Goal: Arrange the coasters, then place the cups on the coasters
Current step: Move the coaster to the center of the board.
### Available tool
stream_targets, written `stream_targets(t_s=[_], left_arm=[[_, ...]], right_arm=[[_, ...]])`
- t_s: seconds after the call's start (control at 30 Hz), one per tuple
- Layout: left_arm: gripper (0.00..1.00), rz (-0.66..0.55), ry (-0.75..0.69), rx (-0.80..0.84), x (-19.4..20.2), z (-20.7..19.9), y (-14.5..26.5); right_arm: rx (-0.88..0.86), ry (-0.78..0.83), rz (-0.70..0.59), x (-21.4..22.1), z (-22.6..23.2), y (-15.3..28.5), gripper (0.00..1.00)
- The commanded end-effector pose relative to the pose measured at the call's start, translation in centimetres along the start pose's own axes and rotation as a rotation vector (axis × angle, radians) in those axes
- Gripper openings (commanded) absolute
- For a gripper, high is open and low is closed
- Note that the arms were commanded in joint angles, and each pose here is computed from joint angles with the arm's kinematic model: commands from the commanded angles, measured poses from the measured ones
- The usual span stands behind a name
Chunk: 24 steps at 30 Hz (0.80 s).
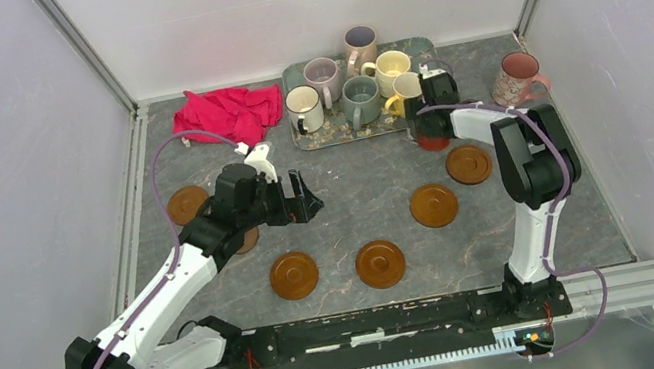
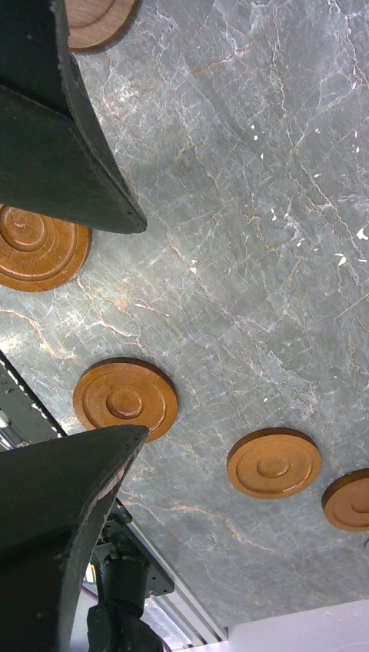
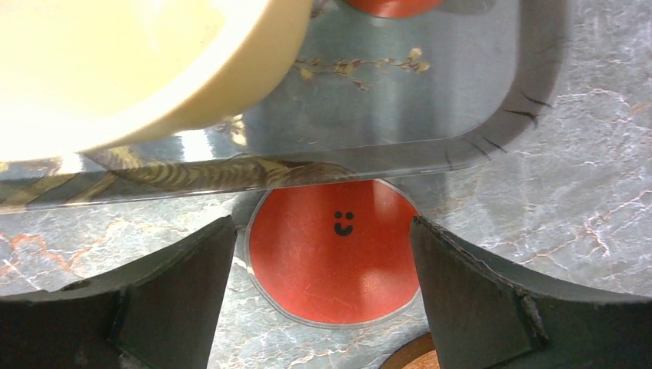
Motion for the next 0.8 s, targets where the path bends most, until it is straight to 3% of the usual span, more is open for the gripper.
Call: stream_targets(t_s=[0.0,0.3,0.77], left_arm=[[1.0,-0.033,-0.035,0.028,-0.5,-0.1,0.0],[1.0,-0.029,-0.034,0.027,-0.4,-0.1,-0.1],[1.0,-0.033,-0.036,0.027,-0.4,-0.1,0.1]], right_arm=[[-0.088,0.021,0.11,2.0,2.0,0.0,0.9],[-0.027,0.04,0.02,-0.8,1.7,2.5,0.98],[-0.022,0.0,0.007,-1.0,-0.4,2.2,0.98]])
Point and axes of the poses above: each gripper's point midway between its finger pads, its own y axis back along the fingers, its own z axis along the line the jaws close on, x = y × z, the point moved 10 cm from there along y, back along the fingers, and after that the axes turned 2 degrees about y, right-handed, at the moved point
